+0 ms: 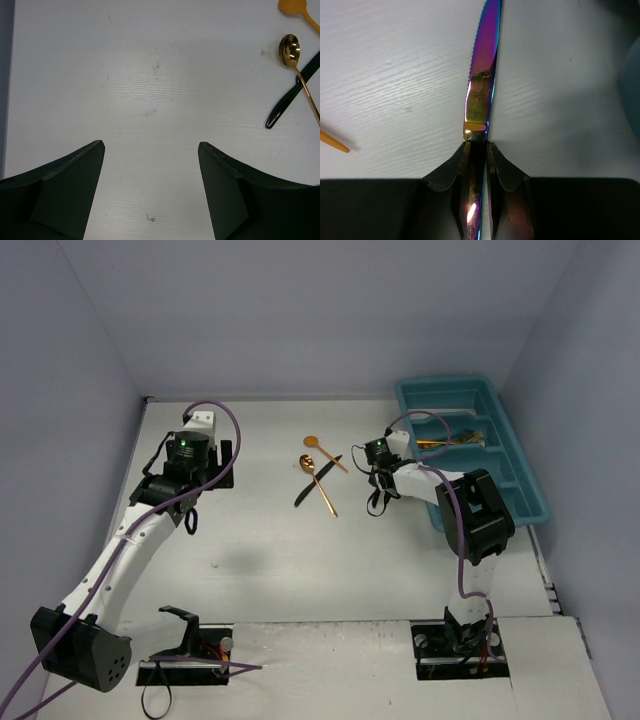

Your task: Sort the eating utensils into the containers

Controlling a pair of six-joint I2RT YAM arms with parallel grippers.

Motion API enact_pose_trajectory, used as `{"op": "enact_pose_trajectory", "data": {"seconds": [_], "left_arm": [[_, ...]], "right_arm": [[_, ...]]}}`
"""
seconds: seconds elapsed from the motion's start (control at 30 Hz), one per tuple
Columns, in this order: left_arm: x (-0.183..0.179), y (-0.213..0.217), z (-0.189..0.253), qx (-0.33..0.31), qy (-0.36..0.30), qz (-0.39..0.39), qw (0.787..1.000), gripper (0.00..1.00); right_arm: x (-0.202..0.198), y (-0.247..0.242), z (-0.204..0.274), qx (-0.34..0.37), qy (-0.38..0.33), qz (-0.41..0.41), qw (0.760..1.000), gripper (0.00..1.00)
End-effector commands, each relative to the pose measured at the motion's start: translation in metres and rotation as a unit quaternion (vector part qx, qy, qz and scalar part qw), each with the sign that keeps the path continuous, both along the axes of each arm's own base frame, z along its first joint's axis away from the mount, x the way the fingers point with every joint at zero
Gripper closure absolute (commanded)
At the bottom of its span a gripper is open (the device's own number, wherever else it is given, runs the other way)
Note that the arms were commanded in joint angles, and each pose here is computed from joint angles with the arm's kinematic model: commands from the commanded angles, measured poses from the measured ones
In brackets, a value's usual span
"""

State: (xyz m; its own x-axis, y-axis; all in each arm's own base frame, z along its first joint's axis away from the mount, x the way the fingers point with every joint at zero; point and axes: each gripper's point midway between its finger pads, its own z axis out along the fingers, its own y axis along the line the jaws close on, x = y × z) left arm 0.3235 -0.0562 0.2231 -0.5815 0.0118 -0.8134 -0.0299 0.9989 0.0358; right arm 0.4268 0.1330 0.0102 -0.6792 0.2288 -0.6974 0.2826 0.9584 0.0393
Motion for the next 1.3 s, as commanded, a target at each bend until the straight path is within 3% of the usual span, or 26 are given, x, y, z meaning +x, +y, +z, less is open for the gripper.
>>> {"op": "enact_pose_trajectory", "data": {"seconds": [0.0,0.2,0.57,0.7,0.8,1.03,1.27], "left_arm": [[0.008,0.001,0.014,-0.005,-0.028,0.001,1.000,0.27],[0.008,0.001,0.014,-0.005,-0.028,0.001,1.000,0.27],[0.008,0.000,0.014,-0.008,-0.028,0.000,1.000,0.27],[0.008,0.000,0.015,-0.008,-0.029,0.000,1.000,0.27],[0.008,-0.001,0.015,-0.009,-0.030,-0.001,1.000,0.27],[0.007,0.000,0.017,-0.009,-0.033,0.000,0.999,0.27],[0.007,0.000,0.017,-0.009,-0.033,0.000,0.999,0.27]], "right_arm": [[-0.028,-0.021,-0.007,-0.039,0.051,0.022,0.998,1.00],[-0.025,-0.011,0.027,-0.022,0.021,0.061,0.998,1.00],[-0.019,0.016,0.157,0.029,-0.121,0.121,0.985,1.00],[-0.021,-0.007,0.200,0.026,-0.180,0.057,0.982,1.00],[-0.021,-0.057,0.217,0.019,-0.212,-0.043,0.976,1.00],[-0.018,-0.150,0.188,0.074,-0.196,-0.185,0.960,1.00],[-0.010,-0.206,0.142,0.087,-0.154,-0.270,0.946,1.00]]}}
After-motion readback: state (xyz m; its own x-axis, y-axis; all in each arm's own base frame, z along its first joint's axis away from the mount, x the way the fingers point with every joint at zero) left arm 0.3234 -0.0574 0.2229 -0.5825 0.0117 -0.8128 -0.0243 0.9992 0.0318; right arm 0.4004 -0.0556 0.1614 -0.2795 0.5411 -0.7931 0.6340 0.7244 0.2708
